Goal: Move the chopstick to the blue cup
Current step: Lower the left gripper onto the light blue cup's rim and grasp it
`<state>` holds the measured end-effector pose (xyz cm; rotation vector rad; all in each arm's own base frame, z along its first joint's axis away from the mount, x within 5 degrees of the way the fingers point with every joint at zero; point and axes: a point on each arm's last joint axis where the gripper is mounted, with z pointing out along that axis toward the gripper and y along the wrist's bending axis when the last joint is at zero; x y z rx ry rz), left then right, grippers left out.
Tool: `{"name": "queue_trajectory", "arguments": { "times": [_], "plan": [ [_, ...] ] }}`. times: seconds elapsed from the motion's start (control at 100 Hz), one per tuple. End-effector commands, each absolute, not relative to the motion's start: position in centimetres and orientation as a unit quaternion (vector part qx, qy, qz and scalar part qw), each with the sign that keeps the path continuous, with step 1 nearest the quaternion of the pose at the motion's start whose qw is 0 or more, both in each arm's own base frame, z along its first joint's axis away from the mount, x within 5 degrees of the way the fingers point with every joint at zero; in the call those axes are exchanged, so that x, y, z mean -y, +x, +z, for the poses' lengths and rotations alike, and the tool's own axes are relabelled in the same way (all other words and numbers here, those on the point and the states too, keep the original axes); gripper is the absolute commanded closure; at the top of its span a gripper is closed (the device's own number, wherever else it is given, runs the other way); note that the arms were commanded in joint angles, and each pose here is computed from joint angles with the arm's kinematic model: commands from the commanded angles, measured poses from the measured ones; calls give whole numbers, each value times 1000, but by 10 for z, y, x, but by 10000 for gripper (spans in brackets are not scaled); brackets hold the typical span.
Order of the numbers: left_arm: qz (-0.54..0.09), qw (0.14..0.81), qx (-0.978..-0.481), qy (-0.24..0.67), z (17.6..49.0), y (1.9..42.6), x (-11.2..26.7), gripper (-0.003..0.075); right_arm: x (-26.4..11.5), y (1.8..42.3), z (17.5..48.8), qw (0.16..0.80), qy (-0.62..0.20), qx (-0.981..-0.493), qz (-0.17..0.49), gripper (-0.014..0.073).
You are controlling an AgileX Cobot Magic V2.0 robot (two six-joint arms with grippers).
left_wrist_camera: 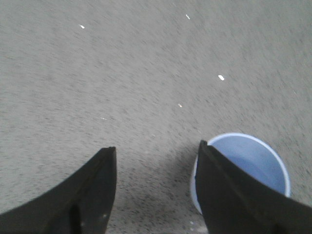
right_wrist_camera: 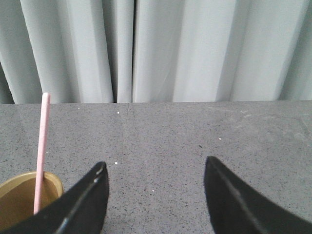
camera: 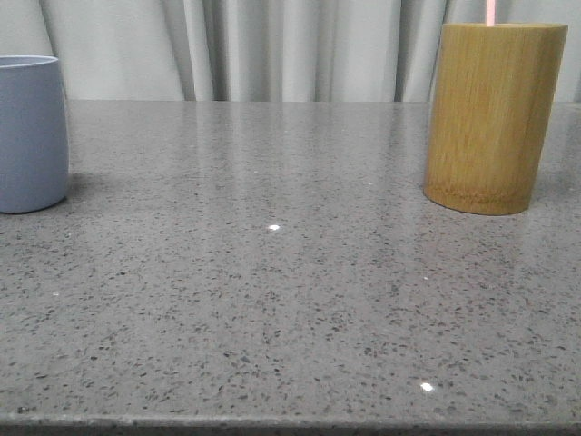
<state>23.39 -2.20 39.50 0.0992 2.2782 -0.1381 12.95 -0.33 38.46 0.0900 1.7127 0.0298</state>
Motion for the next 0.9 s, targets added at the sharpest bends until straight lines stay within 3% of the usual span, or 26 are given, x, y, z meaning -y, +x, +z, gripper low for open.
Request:
{"name": "queue_trajectory", "arguments": {
  "times": [0.0,0.44,0.89],
  "plan": [
    [-71,423,-901,64,409,245,36,351,4,129,403,696,36,-717,11,151],
    [-88,263,-957,89,383,295,61,351,4,129,403,696,36,-717,11,151],
    [-80,201,-972,86,359,308,63,351,4,129,404,699,35,-714,11,151]
  ]
}}
